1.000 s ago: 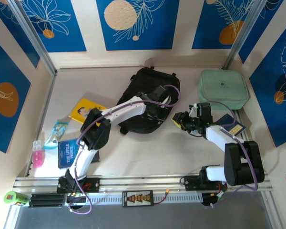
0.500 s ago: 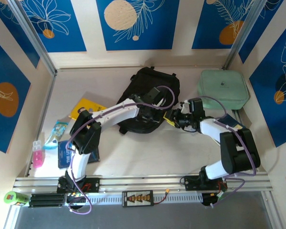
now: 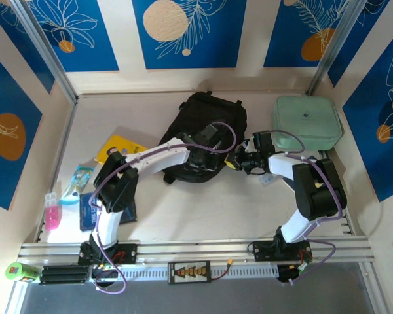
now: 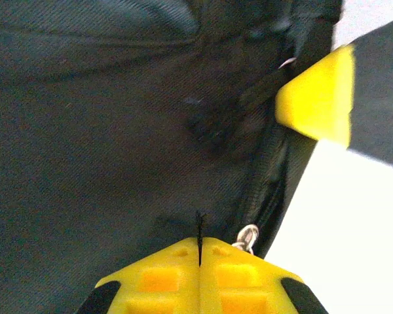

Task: Pack the student bag
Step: Unzip the student bag at the center of the table.

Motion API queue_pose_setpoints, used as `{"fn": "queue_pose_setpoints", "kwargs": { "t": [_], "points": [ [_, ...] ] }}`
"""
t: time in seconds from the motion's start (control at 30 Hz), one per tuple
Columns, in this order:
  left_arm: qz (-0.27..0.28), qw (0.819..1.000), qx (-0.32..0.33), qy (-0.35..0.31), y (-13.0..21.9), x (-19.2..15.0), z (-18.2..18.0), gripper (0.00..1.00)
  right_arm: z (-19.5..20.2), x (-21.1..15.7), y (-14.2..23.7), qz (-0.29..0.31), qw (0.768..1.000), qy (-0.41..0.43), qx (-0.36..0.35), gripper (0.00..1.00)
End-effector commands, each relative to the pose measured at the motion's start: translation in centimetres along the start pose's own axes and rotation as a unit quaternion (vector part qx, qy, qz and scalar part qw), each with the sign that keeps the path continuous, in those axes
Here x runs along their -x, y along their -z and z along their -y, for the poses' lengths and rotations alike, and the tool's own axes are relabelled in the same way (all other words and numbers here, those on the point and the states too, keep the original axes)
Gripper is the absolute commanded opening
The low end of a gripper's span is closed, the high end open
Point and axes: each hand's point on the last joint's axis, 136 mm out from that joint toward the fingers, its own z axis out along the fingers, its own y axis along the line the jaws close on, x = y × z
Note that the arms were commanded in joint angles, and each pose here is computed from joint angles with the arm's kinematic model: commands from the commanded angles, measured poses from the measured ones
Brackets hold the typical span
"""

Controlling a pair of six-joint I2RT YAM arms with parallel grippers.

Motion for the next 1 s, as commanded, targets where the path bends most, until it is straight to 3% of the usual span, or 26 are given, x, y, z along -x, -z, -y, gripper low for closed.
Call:
{"fn": "queue_pose_setpoints", "kwargs": {
  "t": [0.0,0.33,0.67,0.8,0.97],
  "points": [
    [-0.01,0.998,0.054,0.012,4.1,-1.2,-2.7,0.0,1.1,1.3,0.0,0.027,0.999,-0.013,-0.039,0.06],
    [-0.037,0.993,0.109,0.021,5.3,-4.6,-5.7,0.0,1.3,2.4,0.2,0.049,0.997,-0.018,-0.06,0.04],
    [-0.043,0.983,0.181,-0.008,5.8,-4.4,-11.7,0.0,1.6,5.0,0.7,0.076,0.993,0.004,-0.094,0.0],
    [-0.038,0.991,0.122,-0.032,4.6,-3.1,-10.1,0.0,1.0,6.1,1.1,0.087,0.99,0.015,-0.108,0.02],
    [0.005,0.999,-0.018,-0.049,4.1,-0.3,-3.4,0.0,-2.1,5.4,3.1,0.093,0.993,0.021,-0.067,0.31]
  ]
}}
